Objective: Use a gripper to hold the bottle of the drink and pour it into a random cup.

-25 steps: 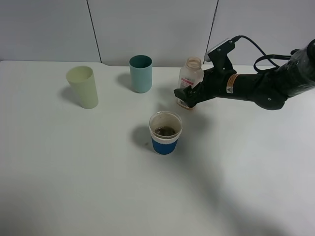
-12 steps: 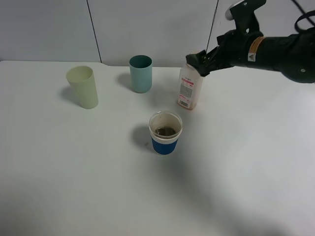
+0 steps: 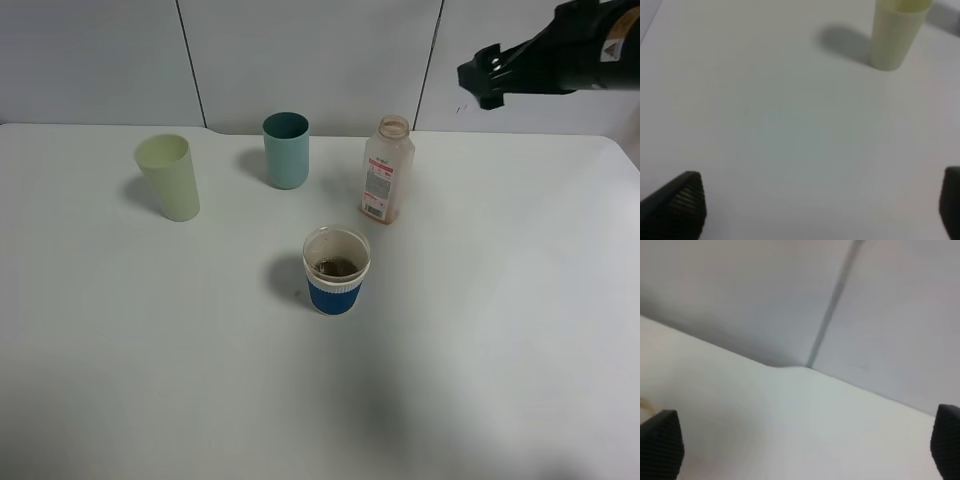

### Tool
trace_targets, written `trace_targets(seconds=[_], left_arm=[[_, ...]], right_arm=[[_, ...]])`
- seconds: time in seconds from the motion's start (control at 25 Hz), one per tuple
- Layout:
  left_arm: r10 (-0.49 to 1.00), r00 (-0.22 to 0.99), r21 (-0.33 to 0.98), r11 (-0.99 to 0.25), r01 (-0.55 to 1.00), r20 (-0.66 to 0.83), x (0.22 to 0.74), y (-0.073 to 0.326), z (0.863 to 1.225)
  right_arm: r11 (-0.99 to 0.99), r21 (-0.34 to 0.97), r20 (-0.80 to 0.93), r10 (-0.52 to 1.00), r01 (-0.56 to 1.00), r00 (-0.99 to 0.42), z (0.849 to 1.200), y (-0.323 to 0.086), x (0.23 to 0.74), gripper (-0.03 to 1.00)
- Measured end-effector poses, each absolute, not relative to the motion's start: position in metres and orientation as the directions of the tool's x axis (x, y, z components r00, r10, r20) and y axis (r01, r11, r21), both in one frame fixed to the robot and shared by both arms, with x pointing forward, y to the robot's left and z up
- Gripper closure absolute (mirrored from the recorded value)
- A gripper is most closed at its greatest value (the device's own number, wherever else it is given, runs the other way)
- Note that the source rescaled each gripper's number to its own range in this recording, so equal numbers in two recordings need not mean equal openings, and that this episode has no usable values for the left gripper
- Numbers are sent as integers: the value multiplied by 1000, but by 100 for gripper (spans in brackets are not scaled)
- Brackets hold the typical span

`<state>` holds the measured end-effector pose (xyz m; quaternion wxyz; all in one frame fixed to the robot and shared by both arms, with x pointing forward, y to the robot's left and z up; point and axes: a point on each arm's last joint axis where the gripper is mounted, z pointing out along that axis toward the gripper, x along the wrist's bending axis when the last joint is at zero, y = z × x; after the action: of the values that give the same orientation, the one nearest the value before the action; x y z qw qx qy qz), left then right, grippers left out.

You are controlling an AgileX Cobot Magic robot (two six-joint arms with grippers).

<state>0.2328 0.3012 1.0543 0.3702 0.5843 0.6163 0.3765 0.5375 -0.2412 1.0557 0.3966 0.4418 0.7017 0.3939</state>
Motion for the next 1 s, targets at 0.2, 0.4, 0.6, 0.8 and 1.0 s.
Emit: trace_targets(seconds=[0.2, 0.4, 0.6, 0.8, 1.0], left_arm=[[999, -43, 897, 34, 442, -16, 233, 301, 1054], [999, -43, 897, 34, 442, -16, 233, 301, 1054], [999, -43, 897, 34, 442, -16, 233, 301, 1054], [999, -43, 897, 34, 442, -16, 233, 301, 1054], [999, -43, 897, 34, 442, -16, 233, 301, 1054]], right_arm=[[232, 909, -188, 970, 347, -155, 1081, -272, 518, -3], [170, 923, -171, 985, 347, -27, 1107, -298, 489, -3], [144, 952, -163, 985, 269, 52, 1130, -310, 444, -3], [154, 974, -168, 983, 166, 76, 1127, -310, 387, -3], [145, 986, -155, 978, 84, 141, 1133, -312, 327, -3]])
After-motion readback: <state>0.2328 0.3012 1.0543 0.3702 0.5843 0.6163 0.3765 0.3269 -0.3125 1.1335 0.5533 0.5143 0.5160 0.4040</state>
